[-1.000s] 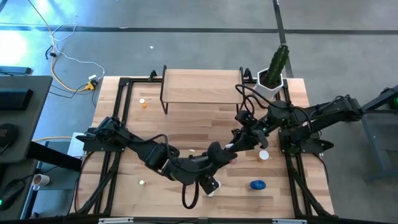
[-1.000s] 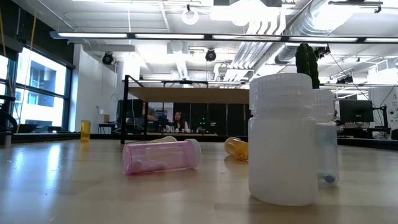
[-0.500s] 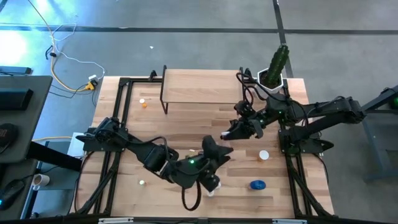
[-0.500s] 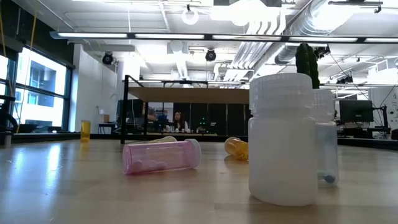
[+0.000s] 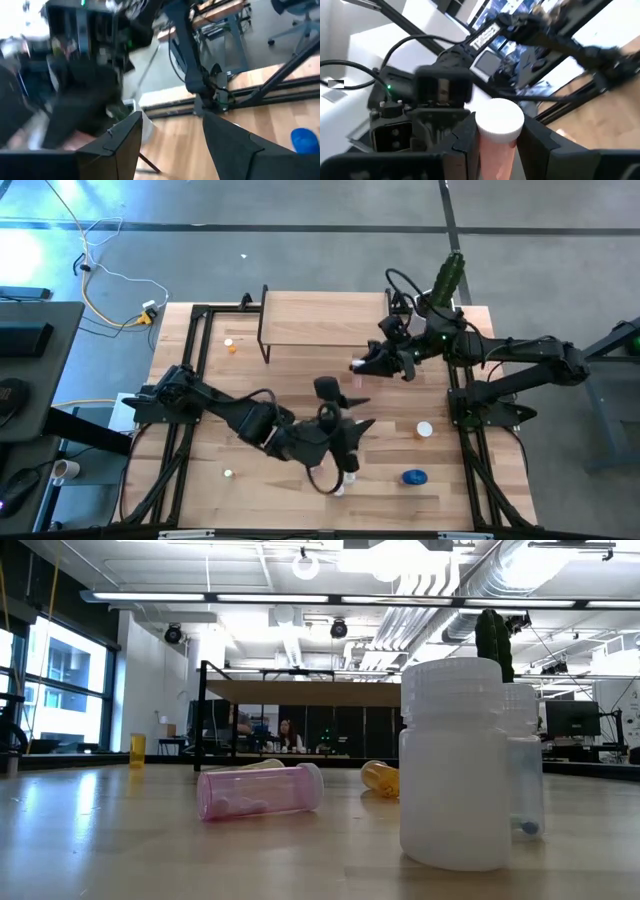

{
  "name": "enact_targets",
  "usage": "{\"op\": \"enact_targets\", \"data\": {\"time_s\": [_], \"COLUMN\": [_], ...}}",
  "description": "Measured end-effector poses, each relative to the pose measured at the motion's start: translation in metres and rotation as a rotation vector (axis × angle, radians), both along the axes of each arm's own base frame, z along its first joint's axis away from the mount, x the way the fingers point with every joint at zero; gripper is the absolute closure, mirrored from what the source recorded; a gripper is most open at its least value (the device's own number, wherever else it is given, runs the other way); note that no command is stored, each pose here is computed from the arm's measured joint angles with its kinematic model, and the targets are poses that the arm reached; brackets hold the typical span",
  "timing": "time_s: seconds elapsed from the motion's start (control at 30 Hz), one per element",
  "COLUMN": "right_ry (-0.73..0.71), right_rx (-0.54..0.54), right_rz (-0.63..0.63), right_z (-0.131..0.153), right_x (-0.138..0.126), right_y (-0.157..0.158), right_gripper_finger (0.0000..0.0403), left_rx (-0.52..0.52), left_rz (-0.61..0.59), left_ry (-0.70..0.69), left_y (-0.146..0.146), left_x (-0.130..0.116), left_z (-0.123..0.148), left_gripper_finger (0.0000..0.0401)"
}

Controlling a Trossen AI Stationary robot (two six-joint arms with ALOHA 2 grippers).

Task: Pick and place medicine bottles onto shelf by color
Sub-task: Put the left pink medicine bottle on the shelf

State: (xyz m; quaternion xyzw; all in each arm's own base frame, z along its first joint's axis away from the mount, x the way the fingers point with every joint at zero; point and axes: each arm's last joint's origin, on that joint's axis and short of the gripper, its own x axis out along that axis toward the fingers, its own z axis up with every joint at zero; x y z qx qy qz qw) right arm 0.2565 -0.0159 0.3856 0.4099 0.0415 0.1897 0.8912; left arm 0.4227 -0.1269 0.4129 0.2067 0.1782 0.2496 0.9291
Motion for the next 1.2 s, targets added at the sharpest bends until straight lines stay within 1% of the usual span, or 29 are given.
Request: {"op": "enact_targets", "data": {"time_s": [0.1, 0.23, 0.37, 0.43, 0.53, 0.63, 0.8, 0.9, 1.0, 1.07, 1.2], "right_ry": [-0.023, -0.048, -0.059, -0.052, -0.046, -0.048, -0.050, -0.028, 0.008, 0.029, 0.094], "right_rx": [-0.062, -0.156, -0.239, -0.271, -0.326, -0.391, -0.506, -0.577, -0.650, -0.694, -0.753], "right_rz": [-0.026, -0.093, -0.140, -0.152, -0.192, -0.226, -0.318, -0.401, -0.479, -0.525, -0.610], "right_z": [0.000, -0.001, -0.002, -0.003, -0.005, -0.007, -0.009, -0.010, -0.013, -0.016, -0.024], "right_x": [-0.001, -0.004, -0.008, -0.010, -0.013, -0.015, -0.017, -0.019, -0.019, -0.018, -0.013], "right_y": [-0.012, -0.030, -0.046, -0.054, -0.064, -0.072, -0.084, -0.091, -0.097, -0.103, -0.112], "right_gripper_finger": [0.0304, 0.0304, 0.0304, 0.0304, 0.0304, 0.0304, 0.0304, 0.0304, 0.0304, 0.0304, 0.0304], "left_rx": [-0.097, -0.189, -0.247, -0.274, -0.294, -0.309, -0.366, -0.358, -0.365, -0.350, -0.340], "left_rz": [0.056, 0.109, 0.153, 0.174, 0.199, 0.235, 0.343, 0.446, 0.528, 0.573, 0.615], "left_ry": [-0.030, -0.059, -0.070, -0.093, -0.119, -0.100, -0.056, -0.002, 0.047, 0.085, 0.160], "left_y": [0.010, 0.020, 0.029, 0.035, 0.043, 0.051, 0.070, 0.084, 0.100, 0.111, 0.136], "left_x": [-0.001, -0.005, -0.014, -0.021, -0.034, -0.046, -0.069, -0.082, -0.090, -0.093, -0.094], "left_z": [-0.002, -0.001, 0.003, 0.011, 0.023, 0.028, 0.030, 0.025, 0.021, 0.018, 0.014], "left_gripper_finger": [0.0204, 0.0204, 0.0204, 0.0204, 0.0204, 0.0204, 0.0204, 0.0204, 0.0204, 0.0204, 0.0204]}}
